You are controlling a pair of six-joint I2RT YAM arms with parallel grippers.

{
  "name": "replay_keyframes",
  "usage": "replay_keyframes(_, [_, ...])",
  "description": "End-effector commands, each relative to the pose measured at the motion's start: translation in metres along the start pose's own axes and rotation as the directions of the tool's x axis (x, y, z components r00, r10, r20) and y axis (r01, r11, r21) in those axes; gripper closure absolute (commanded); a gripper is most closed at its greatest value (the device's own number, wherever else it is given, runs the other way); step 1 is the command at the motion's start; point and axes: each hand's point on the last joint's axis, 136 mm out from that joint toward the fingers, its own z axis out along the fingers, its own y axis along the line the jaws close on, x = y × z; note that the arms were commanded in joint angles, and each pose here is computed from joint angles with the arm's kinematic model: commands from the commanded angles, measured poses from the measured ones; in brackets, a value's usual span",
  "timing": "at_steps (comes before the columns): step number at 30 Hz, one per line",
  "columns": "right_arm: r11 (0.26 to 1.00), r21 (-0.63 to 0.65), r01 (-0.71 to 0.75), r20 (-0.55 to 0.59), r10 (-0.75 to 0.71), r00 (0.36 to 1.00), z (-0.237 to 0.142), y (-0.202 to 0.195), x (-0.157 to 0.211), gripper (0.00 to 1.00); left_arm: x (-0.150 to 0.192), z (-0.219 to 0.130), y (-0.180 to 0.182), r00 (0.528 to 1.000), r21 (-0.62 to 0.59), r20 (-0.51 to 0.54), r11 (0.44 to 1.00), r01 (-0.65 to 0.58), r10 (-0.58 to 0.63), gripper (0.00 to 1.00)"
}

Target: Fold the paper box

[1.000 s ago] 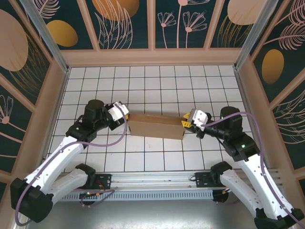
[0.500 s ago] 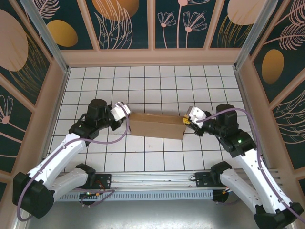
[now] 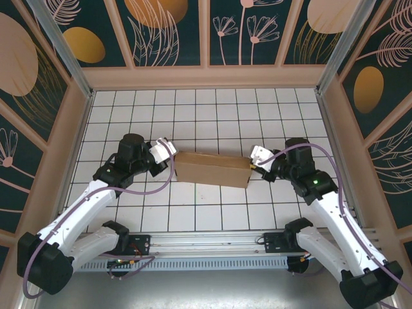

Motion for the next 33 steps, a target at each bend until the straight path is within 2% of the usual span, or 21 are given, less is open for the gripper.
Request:
replay_keyframes(1, [0.999, 0.040, 0.029, -0.010, -0.028, 1.000, 0.001, -0.006, 0.006, 0.78, -0.011, -0.006, 0.003, 0.999, -0.002, 0.042, 1.000, -0.006, 0.006, 0.95])
replay_keyframes(7, [0.996, 0.078, 0.030, -0.050, -0.026, 0.998, 0.001, -0.007, 0.020, 0.82, -0.012, -0.006, 0.005, 0.999, -0.011, 0.035, 1.000, -0.001, 0.001, 0.96])
replay_keyframes(14, [0.994, 0.105, 0.021, -0.065, -0.014, 0.998, 0.005, -0.008, 0.030, 0.92, -0.013, -0.004, 0.006, 1.000, -0.005, 0.030, 1.000, 0.005, -0.005, 0.97])
replay_keyframes(18, [0.993, 0.117, 0.026, -0.064, -0.019, 0.998, 0.004, -0.010, 0.029, 0.95, -0.014, -0.004, 0.007, 1.000, -0.005, 0.029, 1.000, 0.006, -0.006, 0.97])
replay_keyframes(20, [0.994, 0.110, 0.023, -0.061, -0.016, 0.998, 0.003, -0.010, 0.028, 1.00, -0.015, -0.004, 0.006, 1.000, 0.001, 0.030, 1.000, 0.006, -0.006, 0.98])
replay_keyframes(23, [0.996, 0.091, -0.001, -0.032, 0.004, 0.999, 0.001, -0.010, 0.018, 1.00, -0.019, -0.004, 0.005, 0.999, 0.018, 0.034, 1.000, 0.023, -0.023, 0.99])
replay_keyframes(28, [0.990, 0.057, -0.129, 0.049, 0.127, 0.991, -0.004, -0.015, -0.009, 1.00, -0.033, -0.006, 0.002, 0.986, 0.071, 0.067, 0.987, 0.145, -0.150, 0.98])
replay_keyframes(33, [0.933, 0.086, -0.350, 0.098, 0.342, 0.935, -0.008, -0.031, -0.025, 1.00, -0.043, -0.006, -0.008, 0.941, 0.163, 0.065, 0.934, 0.319, -0.333, 1.00])
